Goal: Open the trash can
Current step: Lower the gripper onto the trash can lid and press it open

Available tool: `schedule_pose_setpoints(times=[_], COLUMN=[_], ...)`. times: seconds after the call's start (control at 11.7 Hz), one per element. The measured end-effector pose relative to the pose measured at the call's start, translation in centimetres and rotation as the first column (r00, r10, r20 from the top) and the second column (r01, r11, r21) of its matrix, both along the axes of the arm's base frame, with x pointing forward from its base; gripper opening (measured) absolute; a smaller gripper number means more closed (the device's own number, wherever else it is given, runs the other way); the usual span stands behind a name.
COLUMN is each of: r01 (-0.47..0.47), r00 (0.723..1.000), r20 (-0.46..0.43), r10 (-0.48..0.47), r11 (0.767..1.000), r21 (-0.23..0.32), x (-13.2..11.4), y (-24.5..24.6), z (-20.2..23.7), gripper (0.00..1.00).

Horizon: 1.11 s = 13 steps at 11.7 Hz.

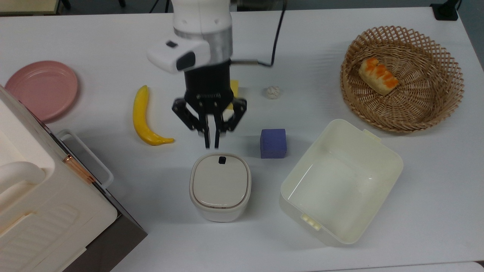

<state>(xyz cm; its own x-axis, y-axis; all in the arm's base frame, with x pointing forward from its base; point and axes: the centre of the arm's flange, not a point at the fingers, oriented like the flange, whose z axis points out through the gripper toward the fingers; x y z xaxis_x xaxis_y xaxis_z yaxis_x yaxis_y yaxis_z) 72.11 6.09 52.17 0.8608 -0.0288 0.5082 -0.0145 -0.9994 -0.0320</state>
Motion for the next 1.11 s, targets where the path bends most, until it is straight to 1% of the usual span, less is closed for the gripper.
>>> schedule_pose_setpoints(times=[0.09, 0.17, 0.43, 0.68, 0.94, 1.11], r01=[0.015, 0.022, 0.022, 0.021, 0.013, 0.007], r00=[1.0, 0.999, 1.0, 1.0, 0.999, 0.999], r20=[0.025, 0.03, 0.006, -0.01, -0.044, -0.041], r10=[-0.015, -0.021, -0.022, -0.022, -0.015, -0.01], r11=[1.0, 1.0, 0.999, 0.999, 0.998, 0.998], r21=[-0.007, -0.012, -0.026, -0.035, -0.058, -0.068], x=[0.8, 1.3, 2.0, 2.2, 2.3, 2.3], y=[0.7, 1.2, 1.8, 1.8, 1.9, 2.0], z=[-1.7, -2.9, -5.9, -7.2, -9.6, -9.5], gripper=[0.17, 0.17, 0.17, 0.16, 0.17, 0.16])
